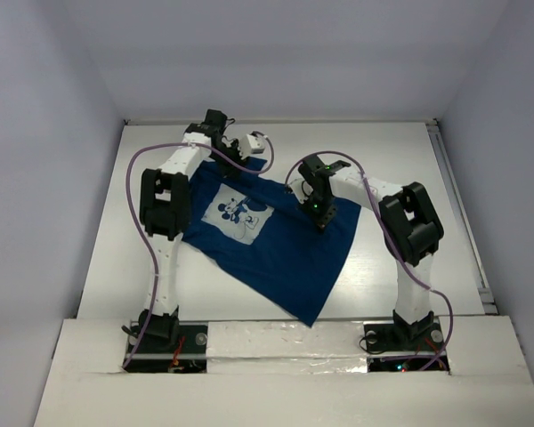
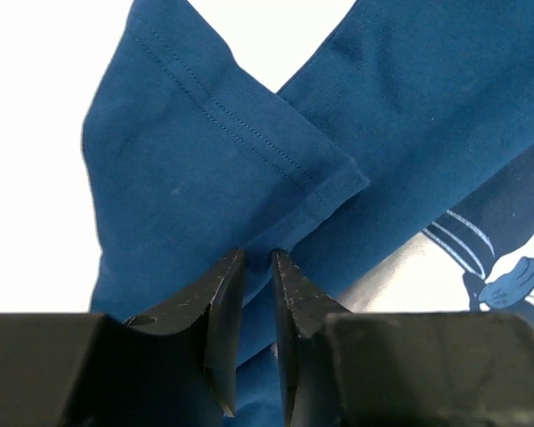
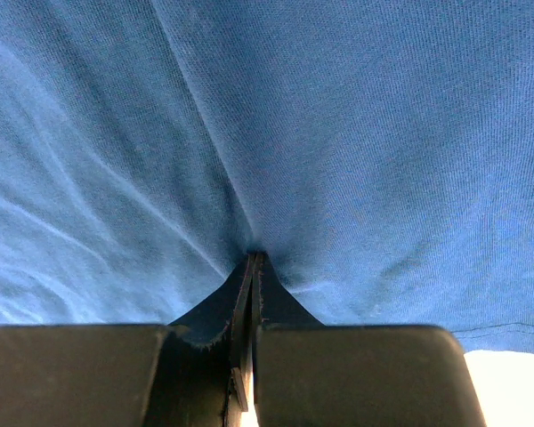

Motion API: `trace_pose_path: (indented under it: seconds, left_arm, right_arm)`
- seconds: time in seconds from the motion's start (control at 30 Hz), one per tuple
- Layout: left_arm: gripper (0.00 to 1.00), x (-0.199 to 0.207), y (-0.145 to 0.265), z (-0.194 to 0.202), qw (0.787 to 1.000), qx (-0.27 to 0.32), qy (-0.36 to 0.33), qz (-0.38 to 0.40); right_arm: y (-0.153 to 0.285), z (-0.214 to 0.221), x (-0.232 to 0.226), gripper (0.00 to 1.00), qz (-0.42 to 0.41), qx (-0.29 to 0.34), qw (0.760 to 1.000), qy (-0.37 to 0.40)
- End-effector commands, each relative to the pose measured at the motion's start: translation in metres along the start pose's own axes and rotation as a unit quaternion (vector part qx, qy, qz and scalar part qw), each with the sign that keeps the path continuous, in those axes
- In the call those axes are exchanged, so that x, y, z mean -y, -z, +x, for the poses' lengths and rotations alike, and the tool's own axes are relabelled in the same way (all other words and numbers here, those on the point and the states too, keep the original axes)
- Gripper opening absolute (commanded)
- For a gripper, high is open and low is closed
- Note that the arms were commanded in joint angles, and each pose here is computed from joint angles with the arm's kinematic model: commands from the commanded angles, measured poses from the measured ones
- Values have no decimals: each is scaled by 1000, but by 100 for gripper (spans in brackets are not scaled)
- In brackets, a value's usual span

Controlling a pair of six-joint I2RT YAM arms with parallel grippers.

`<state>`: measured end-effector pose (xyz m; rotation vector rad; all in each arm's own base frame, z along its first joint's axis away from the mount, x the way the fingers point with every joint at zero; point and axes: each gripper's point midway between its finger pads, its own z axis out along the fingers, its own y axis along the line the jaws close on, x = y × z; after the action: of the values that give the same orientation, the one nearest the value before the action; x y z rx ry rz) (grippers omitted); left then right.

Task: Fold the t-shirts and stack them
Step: Flatten out the tshirt

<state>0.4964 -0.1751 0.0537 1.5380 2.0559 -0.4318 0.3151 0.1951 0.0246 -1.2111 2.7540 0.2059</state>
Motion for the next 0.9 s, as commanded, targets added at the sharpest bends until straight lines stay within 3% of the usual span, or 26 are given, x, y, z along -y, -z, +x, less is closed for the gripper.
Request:
trace_pose_path:
  seconds: [0.0,0.1,0.2,0.3,0.6,0.73,0.87]
  left_arm:
    - [16,3,-1,-9,1000,13,-1,13]
    - [13,9,-5,-9,1000,9,-1,21]
    - [1,8,-4,-10,1000,8,0,19]
    - [0,-2,1,-17,1000,16,6,-6]
    - [0,-90,47,-56,979,90,51,-177]
    - [0,-134,69,-57,953,103,73,-274]
    - [0,-186,95,-28,905,84,115,-401]
  right_arm:
    - [22,-11,1,0,1,30,1000,5]
    - [23,-13,1,0,1,33,999,6]
    - [23,-13,1,0,1,33,999,7]
    - [21,-13,1,0,0,32,999,6]
    - [19,-11,1,0,-1,31,1000,5]
    - [18,-10,1,0,0,29,1000,5]
    - [19,-11,0,0,-3,30,1000,5]
